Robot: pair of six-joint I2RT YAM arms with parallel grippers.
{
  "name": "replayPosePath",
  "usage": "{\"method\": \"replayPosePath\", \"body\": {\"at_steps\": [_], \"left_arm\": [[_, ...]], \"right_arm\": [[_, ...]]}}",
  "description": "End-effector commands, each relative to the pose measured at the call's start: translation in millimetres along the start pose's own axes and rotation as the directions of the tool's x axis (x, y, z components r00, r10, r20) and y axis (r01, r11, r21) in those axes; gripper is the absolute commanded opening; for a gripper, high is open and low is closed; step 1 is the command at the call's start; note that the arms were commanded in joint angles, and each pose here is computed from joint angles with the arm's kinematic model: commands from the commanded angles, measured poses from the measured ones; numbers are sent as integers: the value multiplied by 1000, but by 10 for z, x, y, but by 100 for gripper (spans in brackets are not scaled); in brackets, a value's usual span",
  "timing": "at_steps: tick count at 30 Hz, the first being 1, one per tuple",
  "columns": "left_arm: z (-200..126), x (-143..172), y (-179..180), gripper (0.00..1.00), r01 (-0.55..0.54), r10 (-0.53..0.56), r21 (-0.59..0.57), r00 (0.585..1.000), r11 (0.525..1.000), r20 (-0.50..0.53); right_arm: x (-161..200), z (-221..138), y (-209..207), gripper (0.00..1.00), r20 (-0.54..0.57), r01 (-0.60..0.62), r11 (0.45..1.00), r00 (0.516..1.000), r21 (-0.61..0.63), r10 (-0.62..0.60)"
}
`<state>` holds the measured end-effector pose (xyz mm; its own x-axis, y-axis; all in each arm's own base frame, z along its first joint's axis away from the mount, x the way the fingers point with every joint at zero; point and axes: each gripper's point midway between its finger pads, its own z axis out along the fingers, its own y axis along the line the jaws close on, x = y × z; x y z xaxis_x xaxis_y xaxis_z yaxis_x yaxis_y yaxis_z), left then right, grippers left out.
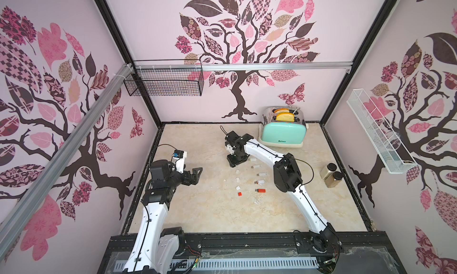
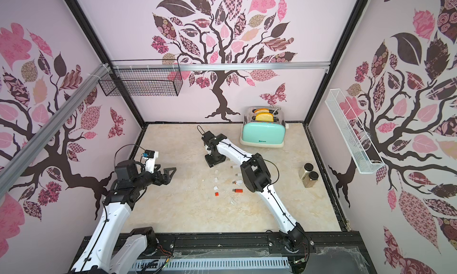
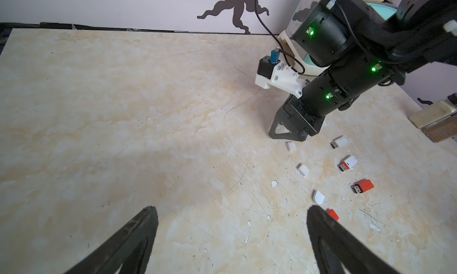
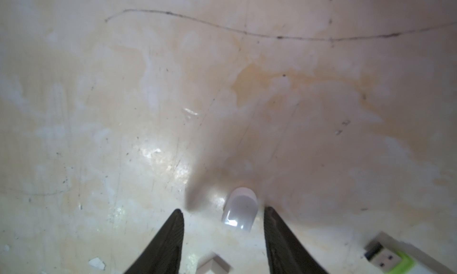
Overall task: Close the usb drive cover
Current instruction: Pick up the cover from the center of the board.
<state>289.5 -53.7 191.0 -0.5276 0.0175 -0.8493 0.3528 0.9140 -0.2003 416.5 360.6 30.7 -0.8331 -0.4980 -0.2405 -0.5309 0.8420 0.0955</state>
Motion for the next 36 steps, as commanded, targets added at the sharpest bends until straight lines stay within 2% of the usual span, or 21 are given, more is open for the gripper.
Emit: {"method": "replayPosePath", "body": {"at_steps": [1, 5, 14, 27, 36], "left_arm": [[-17, -47, 15, 98, -9, 9, -6, 1000, 1000, 20], [-6, -36, -25, 98, -13, 13, 16, 1000, 1000, 24], [-15, -36, 3, 98, -11, 11, -2, 1000, 1000, 19], [-17, -40, -17, 98, -18, 18, 2, 1000, 1000, 19], [-10, -27, -58, 98, -32, 31, 19, 999, 999, 24]], "right_arm": [[24, 53, -115, 54, -18, -17, 998, 1000, 63, 18], [12, 92, -119, 54, -18, -46, 996, 999, 72, 47], [84, 147, -202, 46, -62, -76, 990, 994, 121, 84], [184, 137, -181, 38, -112, -50, 991, 992, 126, 64], [140, 245, -136, 37, -102, 2, 996, 995, 91, 7]]}}
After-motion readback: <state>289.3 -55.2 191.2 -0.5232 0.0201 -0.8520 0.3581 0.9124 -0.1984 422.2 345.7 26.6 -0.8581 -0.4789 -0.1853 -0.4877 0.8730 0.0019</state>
